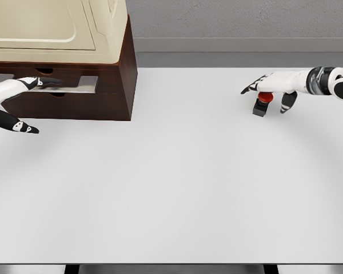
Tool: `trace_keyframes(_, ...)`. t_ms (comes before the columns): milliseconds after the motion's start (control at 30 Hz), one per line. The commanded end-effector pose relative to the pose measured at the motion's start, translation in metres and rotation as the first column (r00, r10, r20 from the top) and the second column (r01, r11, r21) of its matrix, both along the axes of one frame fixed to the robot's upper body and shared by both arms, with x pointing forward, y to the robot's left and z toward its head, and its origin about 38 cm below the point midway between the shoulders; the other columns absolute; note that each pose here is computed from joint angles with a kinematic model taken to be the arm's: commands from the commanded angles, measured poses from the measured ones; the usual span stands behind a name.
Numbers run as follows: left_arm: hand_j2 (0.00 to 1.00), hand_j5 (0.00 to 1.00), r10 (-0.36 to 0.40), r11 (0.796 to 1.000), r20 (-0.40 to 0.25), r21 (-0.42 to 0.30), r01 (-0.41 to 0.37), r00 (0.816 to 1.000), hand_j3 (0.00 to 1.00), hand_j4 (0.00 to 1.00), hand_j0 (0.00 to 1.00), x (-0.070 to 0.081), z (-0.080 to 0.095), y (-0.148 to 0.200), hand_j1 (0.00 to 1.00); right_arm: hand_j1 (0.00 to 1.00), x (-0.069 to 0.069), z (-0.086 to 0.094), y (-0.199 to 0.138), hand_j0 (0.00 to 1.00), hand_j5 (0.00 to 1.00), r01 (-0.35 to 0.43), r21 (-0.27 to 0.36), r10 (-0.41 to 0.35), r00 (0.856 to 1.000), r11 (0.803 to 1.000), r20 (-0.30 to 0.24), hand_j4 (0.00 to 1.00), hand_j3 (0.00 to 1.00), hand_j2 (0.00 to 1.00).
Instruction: Open the cabinet drawer with left arm, and place a switch into the drawer with right arm
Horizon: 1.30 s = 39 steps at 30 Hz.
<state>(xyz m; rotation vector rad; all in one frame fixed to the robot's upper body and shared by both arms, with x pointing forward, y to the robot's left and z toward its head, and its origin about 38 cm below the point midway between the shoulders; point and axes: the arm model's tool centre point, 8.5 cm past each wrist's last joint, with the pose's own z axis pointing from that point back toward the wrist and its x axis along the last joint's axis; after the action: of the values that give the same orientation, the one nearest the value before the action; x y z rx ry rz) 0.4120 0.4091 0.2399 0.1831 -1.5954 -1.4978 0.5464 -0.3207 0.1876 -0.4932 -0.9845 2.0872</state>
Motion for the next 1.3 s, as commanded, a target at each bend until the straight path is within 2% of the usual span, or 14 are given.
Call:
trace_keyframes(0, 1.0, 1.0, 0.005, 1.0, -0.004, -0.016, -0.005, 1.0, 1.0, 1.0, 1.0, 0.002, -0.002, -0.001, 1.0, 1.0, 0.001, 0.001, 0.001, 1.0, 1.0, 0.002, 0.008, -0.002, 1.0, 1.0, 0.002, 1.0, 1.0, 1.0)
trace_keyframes(233, 1.0, 1.0, 0.021, 0.999, -0.026, -0.024, -0.022, 0.999, 1.0, 1.0, 1.0, 0.006, -0.014, 0.0, 1.0, 1.0, 0.0, 0.001, 0.008, 1.0, 1.0, -0.018, 0.009, 0.018, 1.0, 1.0, 0.004, 1.0, 1.0, 1.0)
trace_keyframes(433, 1.0, 1.0, 0.021, 1.0, -0.027, -0.022, -0.022, 0.999, 1.0, 1.0, 1.0, 0.007, -0.013, 0.001, 1.0, 1.0, -0.001, 0.001, 0.013, 1.0, 1.0, -0.034, 0.009, 0.034, 0.999, 0.999, 0.005, 1.0, 1.0, 1.0)
trace_keyframes(500, 1.0, 1.0, 0.021, 1.0, -0.028, -0.021, -0.022, 0.999, 1.0, 1.0, 1.0, 0.007, -0.013, 0.001, 1.0, 0.9, -0.001, 0.001, 0.012, 0.9, 0.9, -0.033, 0.008, 0.033, 0.999, 0.999, 0.004, 0.9, 0.9, 0.9)
trace_keyframes(800, 1.0, 1.0, 0.006, 1.0, -0.042, -0.01, -0.006, 0.999, 1.0, 1.0, 1.0, 0.003, -0.012, 0.001, 1.0, 0.64, -0.001, 0.0, 0.013, 0.64, 0.64, -0.038, -0.003, 0.038, 0.999, 0.999, 0.003, 0.64, 0.64, 0.64)
trace_keyframes(1133, 1.0, 1.0, -0.011, 1.0, -0.039, 0.004, 0.011, 0.999, 1.0, 1.0, 1.0, -0.006, -0.001, 0.003, 1.0, 0.55, -0.003, -0.001, 0.018, 0.55, 0.55, -0.054, -0.004, 0.054, 0.999, 0.999, -0.002, 0.55, 0.55, 0.55)
trace_keyframes(1267, 1.0, 1.0, -0.019, 1.0, -0.057, -0.004, 0.019, 0.998, 1.0, 1.0, 1.0, -0.009, -0.004, 0.002, 1.0, 0.51, -0.004, -0.001, 0.022, 0.51, 0.51, -0.066, -0.005, 0.066, 0.998, 0.998, -0.003, 0.51, 0.51, 0.51)
